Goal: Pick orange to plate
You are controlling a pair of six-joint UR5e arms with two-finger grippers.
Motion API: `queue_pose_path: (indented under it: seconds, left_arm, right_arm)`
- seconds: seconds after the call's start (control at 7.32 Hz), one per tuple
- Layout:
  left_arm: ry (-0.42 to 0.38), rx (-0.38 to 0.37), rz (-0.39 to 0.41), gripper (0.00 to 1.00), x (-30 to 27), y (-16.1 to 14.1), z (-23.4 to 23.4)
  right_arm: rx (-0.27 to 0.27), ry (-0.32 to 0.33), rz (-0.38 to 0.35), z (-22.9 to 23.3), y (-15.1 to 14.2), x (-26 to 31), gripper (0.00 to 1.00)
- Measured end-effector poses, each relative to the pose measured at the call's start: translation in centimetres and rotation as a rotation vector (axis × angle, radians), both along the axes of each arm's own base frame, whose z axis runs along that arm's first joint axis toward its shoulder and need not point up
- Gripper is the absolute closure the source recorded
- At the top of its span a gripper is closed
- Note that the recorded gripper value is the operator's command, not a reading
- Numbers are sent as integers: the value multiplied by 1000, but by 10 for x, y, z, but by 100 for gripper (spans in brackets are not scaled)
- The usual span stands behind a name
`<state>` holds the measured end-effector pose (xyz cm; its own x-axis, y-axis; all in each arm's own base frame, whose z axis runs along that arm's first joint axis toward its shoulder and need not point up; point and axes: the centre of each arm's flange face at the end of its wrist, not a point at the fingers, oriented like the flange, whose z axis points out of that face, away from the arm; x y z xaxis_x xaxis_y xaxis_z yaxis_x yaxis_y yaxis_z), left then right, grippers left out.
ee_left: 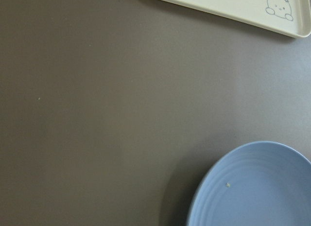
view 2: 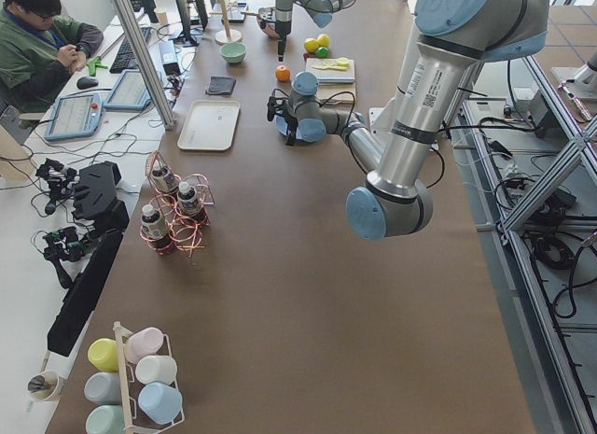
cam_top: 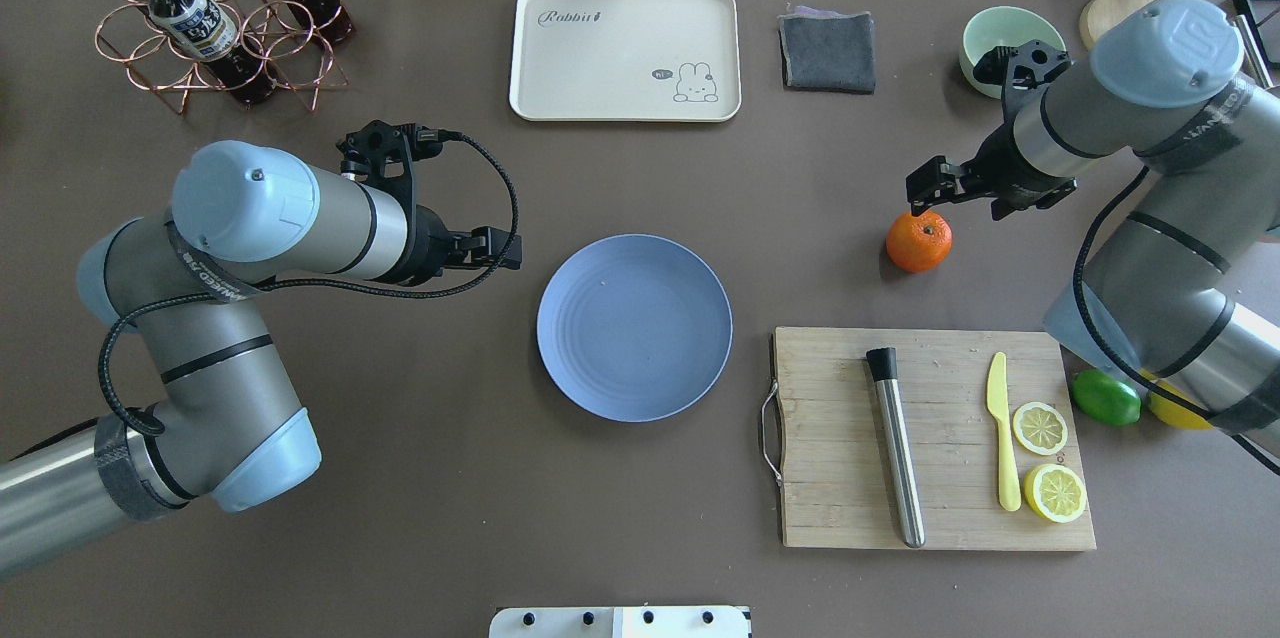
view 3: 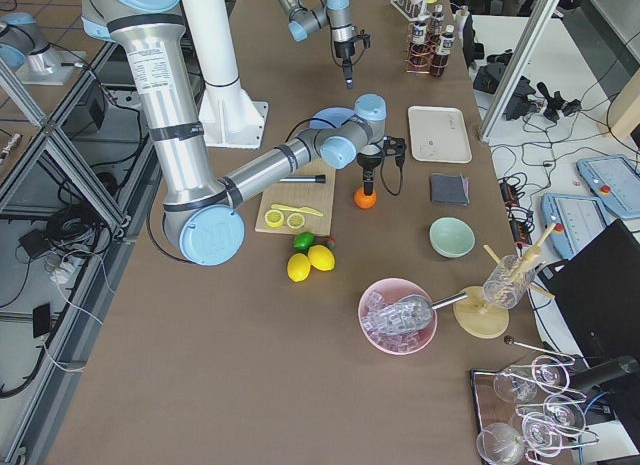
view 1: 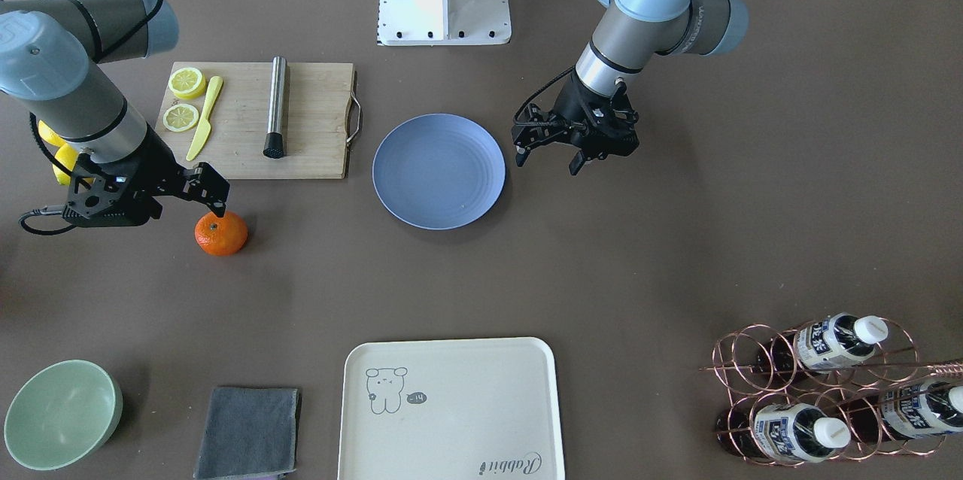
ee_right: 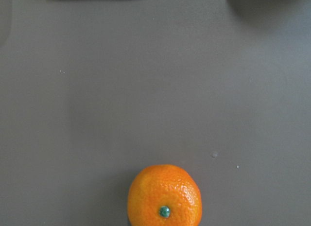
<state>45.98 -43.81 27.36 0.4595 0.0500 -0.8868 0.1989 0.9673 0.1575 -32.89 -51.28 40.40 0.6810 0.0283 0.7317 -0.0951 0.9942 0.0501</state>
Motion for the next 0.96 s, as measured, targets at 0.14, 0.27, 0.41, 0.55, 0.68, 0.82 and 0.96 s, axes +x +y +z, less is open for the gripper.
queue_pose_path:
  seconds: [0.14, 0.27, 0.41, 0.55, 0.68, 0.82, 0.96]
  left_arm:
    - [-20, 35, 2, 2, -5, -4, 3]
    - [-43, 78, 10, 2, -14, -7, 9]
    - [-60, 110, 15, 2, -25, -8, 15]
    - [-63, 129, 12, 2, -37, -9, 16]
    - [-63, 136, 6, 2, -46, -9, 16]
    - [-62, 139, 1, 2, -52, -11, 16]
    - [-63, 140, -4, 2, -55, -13, 16]
  right_arm:
    - [5, 7, -6, 4, -1, -11, 0]
    - [9, 12, -13, 9, -1, -20, 0]
    - [7, 22, -18, 16, 0, -27, 0]
    - [5, 36, -22, 23, 0, -34, 0]
    - [0, 48, -27, 28, -1, -41, 0]
    - [-5, 56, -33, 32, 0, -47, 0]
    - [-10, 61, -40, 35, 2, -52, 0]
